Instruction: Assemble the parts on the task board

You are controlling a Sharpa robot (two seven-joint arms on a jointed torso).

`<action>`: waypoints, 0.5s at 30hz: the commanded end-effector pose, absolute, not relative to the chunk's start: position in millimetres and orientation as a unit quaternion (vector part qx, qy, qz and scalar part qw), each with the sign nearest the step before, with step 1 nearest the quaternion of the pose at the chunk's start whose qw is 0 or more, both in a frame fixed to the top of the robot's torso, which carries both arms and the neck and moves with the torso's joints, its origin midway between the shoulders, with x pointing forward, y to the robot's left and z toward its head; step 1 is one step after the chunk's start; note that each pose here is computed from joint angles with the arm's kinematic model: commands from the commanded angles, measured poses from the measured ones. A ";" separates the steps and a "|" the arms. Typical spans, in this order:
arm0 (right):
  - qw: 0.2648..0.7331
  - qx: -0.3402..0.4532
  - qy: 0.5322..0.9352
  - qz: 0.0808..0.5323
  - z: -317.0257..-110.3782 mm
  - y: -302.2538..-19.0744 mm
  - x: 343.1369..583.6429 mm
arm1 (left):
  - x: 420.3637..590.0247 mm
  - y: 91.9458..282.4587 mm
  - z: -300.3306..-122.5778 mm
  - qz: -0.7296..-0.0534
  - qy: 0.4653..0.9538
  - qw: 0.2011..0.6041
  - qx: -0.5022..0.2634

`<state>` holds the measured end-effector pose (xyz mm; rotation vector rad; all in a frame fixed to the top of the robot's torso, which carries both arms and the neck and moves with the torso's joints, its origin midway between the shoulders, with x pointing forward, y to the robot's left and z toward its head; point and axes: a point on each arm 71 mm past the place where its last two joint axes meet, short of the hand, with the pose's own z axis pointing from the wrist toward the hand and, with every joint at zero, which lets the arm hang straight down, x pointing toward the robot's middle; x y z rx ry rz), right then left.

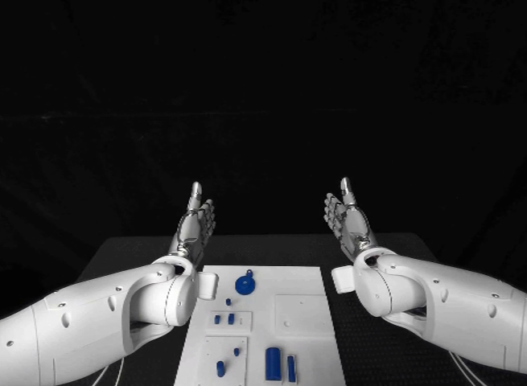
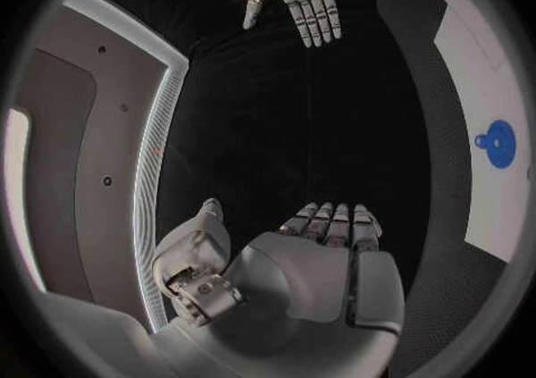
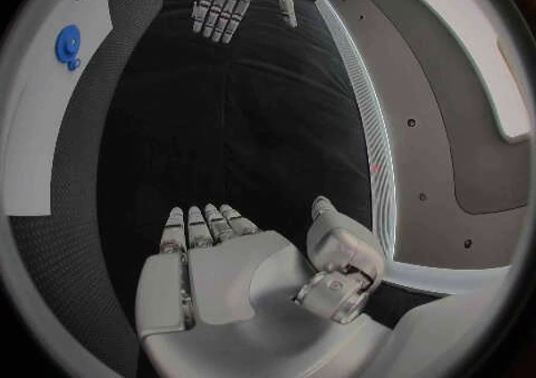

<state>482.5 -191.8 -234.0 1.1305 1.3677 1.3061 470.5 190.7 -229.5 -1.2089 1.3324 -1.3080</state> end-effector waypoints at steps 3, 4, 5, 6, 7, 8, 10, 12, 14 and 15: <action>0.493 0.495 0.505 0.507 -226.1 -194.2 467.2 | 462.0 192.6 -224.2 -0.507 0.502 0.493 -0.498; 0.493 0.496 0.504 0.507 -225.5 -193.6 465.4 | 461.8 192.4 -224.2 -0.507 0.502 0.493 -0.498; 0.493 0.497 0.503 0.507 -225.0 -193.1 464.0 | 461.8 192.4 -224.2 -0.507 0.502 0.493 -0.498; 0.493 0.498 0.503 0.507 -224.6 -192.8 462.9 | 461.8 192.4 -224.2 -0.507 0.502 0.493 -0.498; 0.493 0.498 0.502 0.507 -224.3 -192.5 462.1 | 461.8 192.4 -224.2 -0.507 0.502 0.493 -0.498; 0.493 0.498 0.502 0.507 -224.2 -192.4 461.8 | 461.8 192.4 -224.2 -0.507 0.502 0.493 -0.498; 0.493 0.498 0.502 0.507 -224.2 -192.4 461.8 | 461.8 192.4 -224.2 -0.507 0.502 0.493 -0.498; 0.493 0.498 0.502 0.507 -224.2 -192.4 461.8 | 461.8 192.4 -224.2 -0.507 0.502 0.493 -0.498; 0.493 0.498 0.502 0.507 -224.2 -192.4 461.8 | 461.8 192.4 -224.2 -0.507 0.502 0.493 -0.498; 0.493 0.498 0.502 0.507 -224.2 -192.4 461.8 | 461.8 192.4 -224.2 -0.507 0.502 0.493 -0.498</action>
